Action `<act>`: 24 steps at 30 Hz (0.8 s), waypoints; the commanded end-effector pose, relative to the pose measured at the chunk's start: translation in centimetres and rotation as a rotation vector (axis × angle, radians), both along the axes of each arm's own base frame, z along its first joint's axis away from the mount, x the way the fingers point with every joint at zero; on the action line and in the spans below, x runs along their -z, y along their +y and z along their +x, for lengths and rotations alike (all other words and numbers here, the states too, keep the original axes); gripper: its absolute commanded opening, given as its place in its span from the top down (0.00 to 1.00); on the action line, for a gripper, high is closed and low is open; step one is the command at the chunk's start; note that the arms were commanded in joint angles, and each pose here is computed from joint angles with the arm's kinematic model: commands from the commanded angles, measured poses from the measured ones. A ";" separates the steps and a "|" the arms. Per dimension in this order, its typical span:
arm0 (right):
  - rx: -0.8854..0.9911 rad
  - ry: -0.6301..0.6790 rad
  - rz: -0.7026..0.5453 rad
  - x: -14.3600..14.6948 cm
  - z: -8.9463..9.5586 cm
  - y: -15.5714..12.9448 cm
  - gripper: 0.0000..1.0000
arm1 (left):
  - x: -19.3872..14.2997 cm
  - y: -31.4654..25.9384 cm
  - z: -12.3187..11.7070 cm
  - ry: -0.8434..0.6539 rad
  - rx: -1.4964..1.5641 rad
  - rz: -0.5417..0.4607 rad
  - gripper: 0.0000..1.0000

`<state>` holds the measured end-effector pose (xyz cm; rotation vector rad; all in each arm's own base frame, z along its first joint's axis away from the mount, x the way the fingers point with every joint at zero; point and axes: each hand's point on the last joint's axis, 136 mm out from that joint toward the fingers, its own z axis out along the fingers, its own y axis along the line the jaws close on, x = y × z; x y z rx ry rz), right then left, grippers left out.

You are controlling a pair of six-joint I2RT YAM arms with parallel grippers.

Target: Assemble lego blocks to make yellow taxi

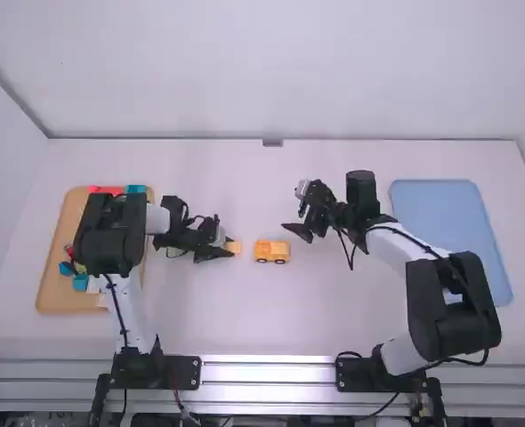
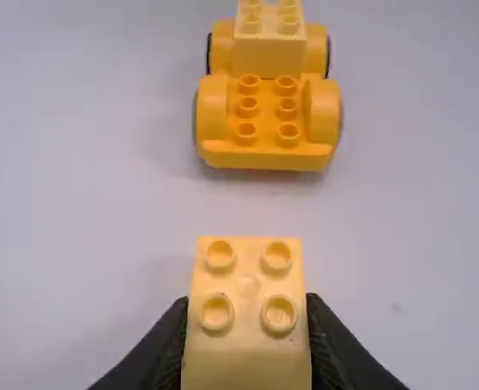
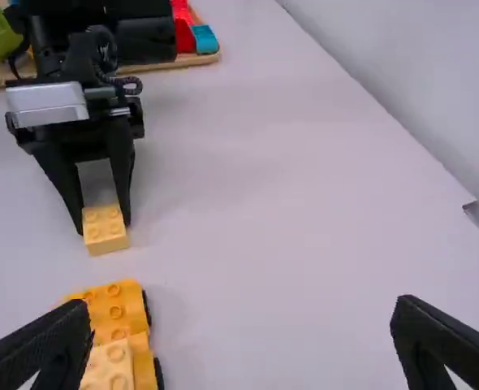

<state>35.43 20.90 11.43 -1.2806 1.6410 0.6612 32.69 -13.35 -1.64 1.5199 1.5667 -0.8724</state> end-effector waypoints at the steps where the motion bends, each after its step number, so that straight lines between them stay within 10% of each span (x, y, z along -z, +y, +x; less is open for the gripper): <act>1: -0.045 -0.018 -0.028 0.0 -1.1 0.2 0.02 | -2.8 -0.8 -0.6 -0.053 0.032 -0.061 0.83; 12: -0.274 0.012 0.011 7.2 -5.7 1.9 0.02 | -6.2 -4.2 -0.6 -0.083 0.079 -0.019 0.80; 24: -0.297 0.050 0.118 13.1 -5.1 3.7 0.02 | -4.5 -7.8 -0.2 -0.051 0.029 0.029 0.84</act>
